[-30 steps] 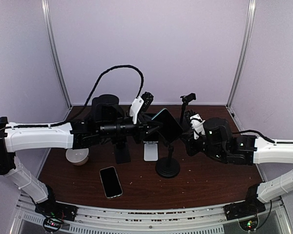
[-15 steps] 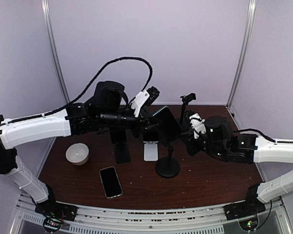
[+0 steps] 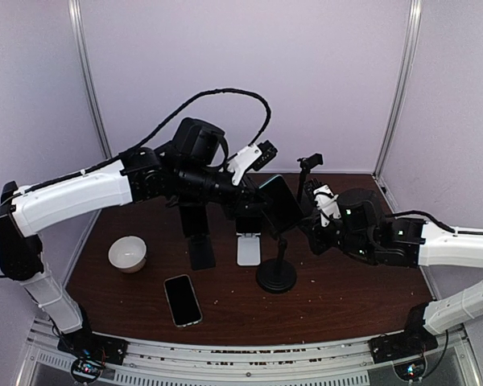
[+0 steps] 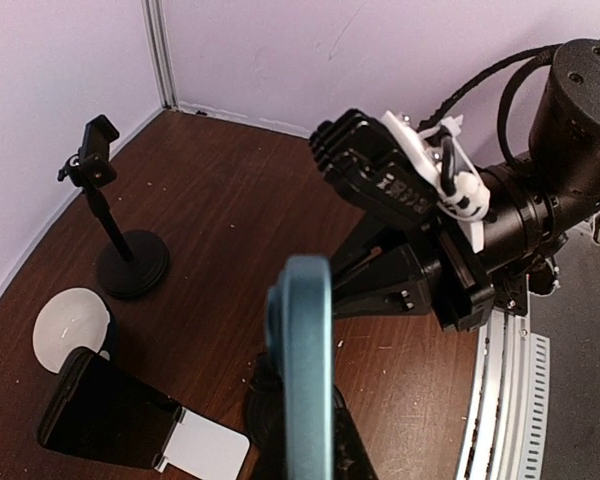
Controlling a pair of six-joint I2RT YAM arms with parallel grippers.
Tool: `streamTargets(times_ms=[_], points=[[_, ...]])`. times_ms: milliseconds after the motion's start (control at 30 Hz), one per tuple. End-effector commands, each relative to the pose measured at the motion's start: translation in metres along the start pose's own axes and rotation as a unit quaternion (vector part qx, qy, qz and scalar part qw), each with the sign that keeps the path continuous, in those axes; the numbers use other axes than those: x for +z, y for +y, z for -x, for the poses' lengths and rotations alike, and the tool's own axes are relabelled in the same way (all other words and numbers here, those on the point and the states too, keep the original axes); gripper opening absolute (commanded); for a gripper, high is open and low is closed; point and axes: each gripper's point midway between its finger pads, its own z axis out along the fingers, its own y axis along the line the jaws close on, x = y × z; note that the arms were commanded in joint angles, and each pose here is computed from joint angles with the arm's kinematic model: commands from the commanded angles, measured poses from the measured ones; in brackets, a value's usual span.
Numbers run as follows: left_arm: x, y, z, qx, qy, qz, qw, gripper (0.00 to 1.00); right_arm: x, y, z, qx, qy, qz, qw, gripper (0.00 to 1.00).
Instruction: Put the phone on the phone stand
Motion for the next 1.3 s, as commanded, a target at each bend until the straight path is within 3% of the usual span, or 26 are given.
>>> streamTargets(times_ms=[0,400,667,833,867,900,967,1200,1267], points=[[-0.004,0.000,-0.098,-0.026,0.192,0.004,0.981,0.00,-0.005,-0.048,-0.010,-0.007,0.019,-0.104,0.994,0.00],[-0.016,0.003,-0.115,0.001,0.253,0.009,0.967,0.00,-0.006,-0.055,-0.006,-0.027,0.025,-0.115,0.993,0.00],[-0.010,0.005,-0.073,0.023,0.178,0.013,0.984,0.00,0.001,-0.036,-0.013,-0.022,0.029,-0.062,0.997,0.00],[-0.006,0.009,-0.070,0.038,0.182,0.017,0.982,0.00,-0.005,-0.028,-0.011,-0.017,0.022,-0.034,0.999,0.00],[-0.006,0.010,-0.071,0.041,0.185,0.018,0.982,0.00,-0.007,-0.027,-0.010,-0.017,0.022,-0.028,0.999,0.03],[-0.006,0.010,-0.071,0.044,0.185,0.017,0.982,0.00,-0.007,-0.024,-0.008,-0.017,0.021,-0.020,0.999,0.14],[-0.006,0.007,-0.070,0.048,0.183,0.009,0.982,0.00,-0.005,-0.019,-0.007,-0.019,0.024,-0.009,0.999,0.26],[-0.002,0.001,-0.052,0.071,0.138,-0.009,0.988,0.00,-0.014,-0.013,0.001,-0.020,0.019,0.012,1.000,0.44],[-0.002,0.000,-0.043,0.076,0.121,-0.012,0.990,0.00,-0.023,-0.011,0.001,-0.027,0.016,0.025,0.999,0.53]])
